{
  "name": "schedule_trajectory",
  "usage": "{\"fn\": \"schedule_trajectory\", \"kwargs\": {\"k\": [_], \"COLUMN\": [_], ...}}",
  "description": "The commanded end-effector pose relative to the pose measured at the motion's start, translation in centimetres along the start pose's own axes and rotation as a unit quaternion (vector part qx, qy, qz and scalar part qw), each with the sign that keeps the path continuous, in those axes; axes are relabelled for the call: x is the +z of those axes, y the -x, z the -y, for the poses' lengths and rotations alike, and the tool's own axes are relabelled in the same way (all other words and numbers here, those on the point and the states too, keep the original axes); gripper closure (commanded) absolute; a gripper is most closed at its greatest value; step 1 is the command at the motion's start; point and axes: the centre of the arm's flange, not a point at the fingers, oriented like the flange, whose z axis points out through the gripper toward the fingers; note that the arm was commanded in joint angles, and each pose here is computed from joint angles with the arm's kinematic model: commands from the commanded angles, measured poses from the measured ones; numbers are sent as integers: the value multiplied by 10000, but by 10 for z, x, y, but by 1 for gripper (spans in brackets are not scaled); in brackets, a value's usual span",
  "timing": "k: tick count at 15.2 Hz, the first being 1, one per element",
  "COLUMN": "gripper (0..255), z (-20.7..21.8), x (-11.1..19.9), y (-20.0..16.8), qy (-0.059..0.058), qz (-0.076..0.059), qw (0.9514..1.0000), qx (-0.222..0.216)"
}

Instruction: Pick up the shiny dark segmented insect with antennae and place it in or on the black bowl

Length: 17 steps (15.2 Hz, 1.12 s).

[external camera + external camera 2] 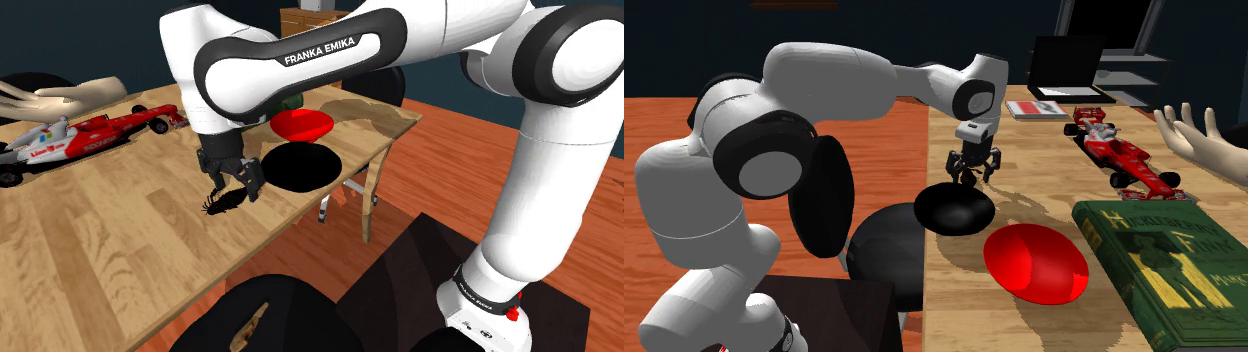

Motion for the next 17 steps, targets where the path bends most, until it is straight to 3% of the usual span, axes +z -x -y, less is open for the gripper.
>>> {"fn": "schedule_trajectory", "kwargs": {"k": [1, 3, 4, 13, 17], "gripper": [0, 0, 255, 255, 255], "z": [0, 0, 0, 0, -2], "x": [0, 0, 0, 0, -21], "y": [0, 0, 0, 0, 0], "qy": [-1, 0, 0, -1, -1], "qz": [0, 0, 0, 0, 0], "qw": [10000, 10000, 10000, 10000, 10000], "qx": [0, 0, 0, 0, 0]}}
